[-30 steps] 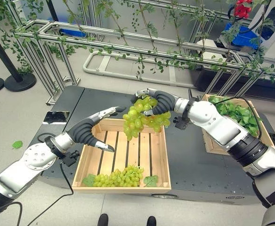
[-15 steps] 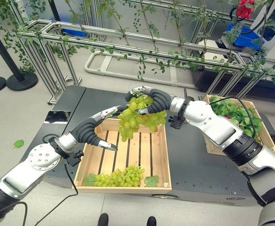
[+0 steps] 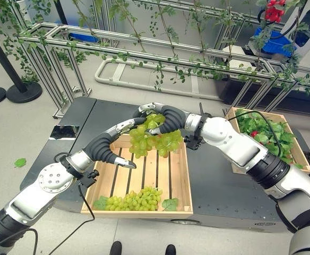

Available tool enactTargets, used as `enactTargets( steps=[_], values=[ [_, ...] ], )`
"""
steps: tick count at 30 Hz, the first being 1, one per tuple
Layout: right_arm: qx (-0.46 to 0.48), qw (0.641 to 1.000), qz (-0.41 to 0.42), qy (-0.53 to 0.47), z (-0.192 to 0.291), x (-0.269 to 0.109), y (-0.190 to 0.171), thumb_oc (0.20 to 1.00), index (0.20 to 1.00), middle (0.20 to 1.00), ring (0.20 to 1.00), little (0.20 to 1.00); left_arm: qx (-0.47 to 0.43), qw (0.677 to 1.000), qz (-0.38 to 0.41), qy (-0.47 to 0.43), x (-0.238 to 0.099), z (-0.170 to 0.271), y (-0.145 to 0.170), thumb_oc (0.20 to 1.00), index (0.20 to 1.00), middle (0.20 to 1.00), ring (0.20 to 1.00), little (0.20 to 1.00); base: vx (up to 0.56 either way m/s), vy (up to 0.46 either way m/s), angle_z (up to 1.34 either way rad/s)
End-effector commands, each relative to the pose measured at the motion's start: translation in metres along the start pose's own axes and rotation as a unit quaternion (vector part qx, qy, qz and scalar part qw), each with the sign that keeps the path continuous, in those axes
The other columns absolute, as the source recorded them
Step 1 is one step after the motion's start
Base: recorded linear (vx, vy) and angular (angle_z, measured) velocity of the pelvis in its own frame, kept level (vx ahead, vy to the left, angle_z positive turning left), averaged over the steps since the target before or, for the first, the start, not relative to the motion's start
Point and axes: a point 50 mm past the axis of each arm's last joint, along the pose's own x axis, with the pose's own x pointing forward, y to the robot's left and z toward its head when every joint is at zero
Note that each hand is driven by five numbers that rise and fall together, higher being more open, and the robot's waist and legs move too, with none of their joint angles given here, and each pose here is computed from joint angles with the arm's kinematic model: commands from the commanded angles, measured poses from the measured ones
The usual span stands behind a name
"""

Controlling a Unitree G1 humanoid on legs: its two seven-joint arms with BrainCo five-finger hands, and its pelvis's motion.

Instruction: Pick up the fruits from the basket on one side to the basket on the other side

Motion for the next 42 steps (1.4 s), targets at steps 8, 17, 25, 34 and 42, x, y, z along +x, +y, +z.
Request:
enactTargets(
  steps=[8,17,25,34,42],
  values=[
    [-0.056,0.993,-0.041,-0.091,0.045,-0.007,-0.027,0.2,0.2,0.2,0.2,0.2,-0.02,0.999,0.03,-0.031,-0.01,0.009,0.003,1.0,1.0,1.0,1.0,1.0,0.0,0.0,0.0],
    [-0.072,0.994,-0.074,-0.037,0.028,-0.03,-0.043,0.2,0.2,0.2,0.2,0.2,-0.018,0.999,0.029,-0.03,-0.018,0.012,0.007,1.0,1.0,1.0,1.0,1.0,0.0,0.0,0.0],
    [-0.074,0.992,-0.107,0.011,0.012,-0.05,-0.056,0.2,0.2,0.2,0.2,0.2,-0.024,0.999,0.027,-0.035,-0.021,0.014,0.01,1.0,1.0,1.0,1.0,1.0,0.0,0.0,0.0],
    [-0.065,0.99,-0.123,0.028,0.006,-0.068,-0.057,0.2,0.2,0.2,0.2,0.2,-0.013,0.999,0.037,-0.025,-0.024,0.01,0.013,1.0,1.0,1.0,1.0,1.0,0.0,0.0,0.0],
    [-0.051,0.994,-0.099,-0.011,0.018,-0.062,-0.047,0.2,0.2,0.2,0.2,0.2,-0.009,0.999,0.052,-0.012,-0.024,0.002,0.012,1.0,1.0,1.0,1.0,1.0,0.0,0.0,0.0]
  ],
)
